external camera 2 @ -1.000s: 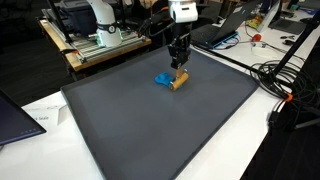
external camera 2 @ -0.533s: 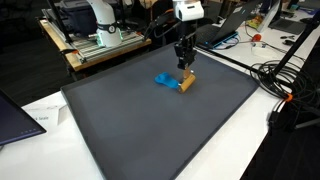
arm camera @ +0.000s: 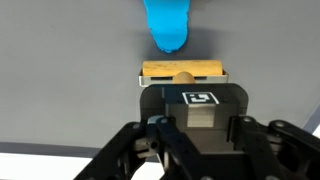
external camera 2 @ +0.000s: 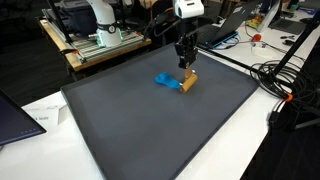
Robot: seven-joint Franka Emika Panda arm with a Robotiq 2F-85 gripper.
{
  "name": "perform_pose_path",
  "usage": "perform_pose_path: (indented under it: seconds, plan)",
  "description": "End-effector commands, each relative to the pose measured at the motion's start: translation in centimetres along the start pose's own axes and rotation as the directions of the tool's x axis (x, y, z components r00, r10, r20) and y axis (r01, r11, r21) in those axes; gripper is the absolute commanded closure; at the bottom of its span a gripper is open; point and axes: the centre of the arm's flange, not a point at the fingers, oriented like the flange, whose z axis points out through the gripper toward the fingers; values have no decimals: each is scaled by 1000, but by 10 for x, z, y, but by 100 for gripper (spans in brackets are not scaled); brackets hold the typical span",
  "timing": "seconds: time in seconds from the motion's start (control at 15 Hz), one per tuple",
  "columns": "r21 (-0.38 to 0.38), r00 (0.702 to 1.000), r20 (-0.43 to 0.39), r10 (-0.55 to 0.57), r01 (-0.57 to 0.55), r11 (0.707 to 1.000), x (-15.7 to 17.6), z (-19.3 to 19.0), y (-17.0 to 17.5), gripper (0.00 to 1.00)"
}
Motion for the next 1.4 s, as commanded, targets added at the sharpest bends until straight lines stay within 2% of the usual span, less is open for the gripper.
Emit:
perform_pose_path:
  seconds: [0.0, 0.2, 0.47, 0.73, 1.0, 1.33]
  plan:
    - [18, 999, -38, 1, 0, 1000, -3, -31, 4, 78]
    - [32, 1000, -3, 10, -10, 999, -8, -49, 9, 78]
    - [106, 995, 65, 77, -83, 991, -7, -80, 28, 78]
    - [183, 967, 162, 194, -223, 958, -1, -112, 53, 78]
    - [209, 918, 221, 329, -375, 903, 13, -131, 79, 78]
    - [192, 808, 247, 535, -582, 790, 47, -133, 111, 78]
